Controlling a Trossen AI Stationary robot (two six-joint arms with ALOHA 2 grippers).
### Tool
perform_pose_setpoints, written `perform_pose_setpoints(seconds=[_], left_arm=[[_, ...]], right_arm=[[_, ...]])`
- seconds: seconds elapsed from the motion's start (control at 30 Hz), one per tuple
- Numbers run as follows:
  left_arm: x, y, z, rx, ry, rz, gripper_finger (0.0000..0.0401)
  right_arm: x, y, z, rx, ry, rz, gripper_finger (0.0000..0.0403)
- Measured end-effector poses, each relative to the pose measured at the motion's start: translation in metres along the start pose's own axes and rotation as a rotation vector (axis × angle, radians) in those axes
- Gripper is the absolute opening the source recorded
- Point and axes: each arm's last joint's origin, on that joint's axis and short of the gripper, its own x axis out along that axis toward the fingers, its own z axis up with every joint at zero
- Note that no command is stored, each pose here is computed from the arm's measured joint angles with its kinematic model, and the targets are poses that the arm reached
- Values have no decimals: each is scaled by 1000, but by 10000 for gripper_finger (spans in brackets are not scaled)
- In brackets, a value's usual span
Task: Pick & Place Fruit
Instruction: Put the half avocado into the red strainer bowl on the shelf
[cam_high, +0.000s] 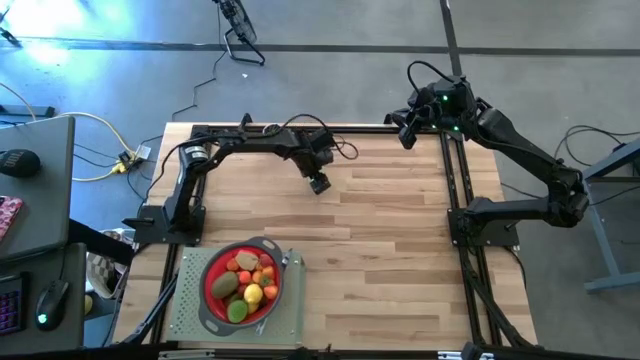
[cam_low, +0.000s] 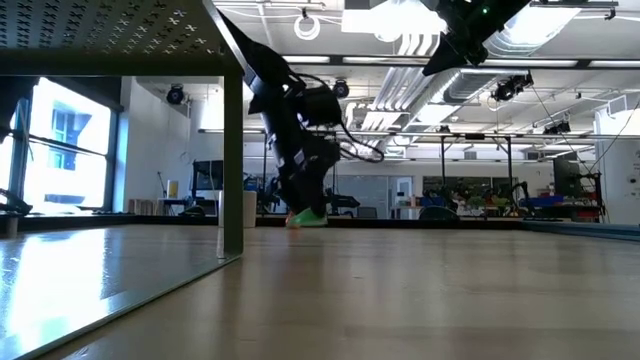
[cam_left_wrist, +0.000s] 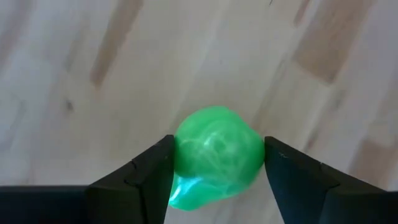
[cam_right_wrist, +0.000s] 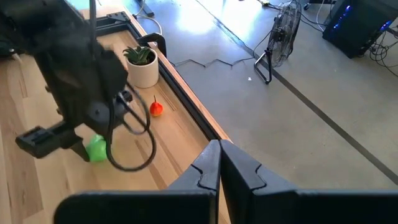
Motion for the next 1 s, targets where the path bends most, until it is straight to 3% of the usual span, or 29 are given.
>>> perform_pose_setpoints(seconds=[0.33, 0.47, 0.73, 1.0], left_arm=[[-53, 13, 10, -121, -126, -127, 215], [-69, 17, 12, -197, -149, -242, 216], [-107, 9, 12, -239, -203, -417, 216], [-169, -7, 7, -251, -351, -463, 216]], right_arm=[[0, 0, 0, -3, 0, 0, 3], [0, 0, 0, -4, -1, 0, 3], [0, 0, 0, -28, -4, 0, 3], [0, 0, 2, -55, -18, 0, 3]])
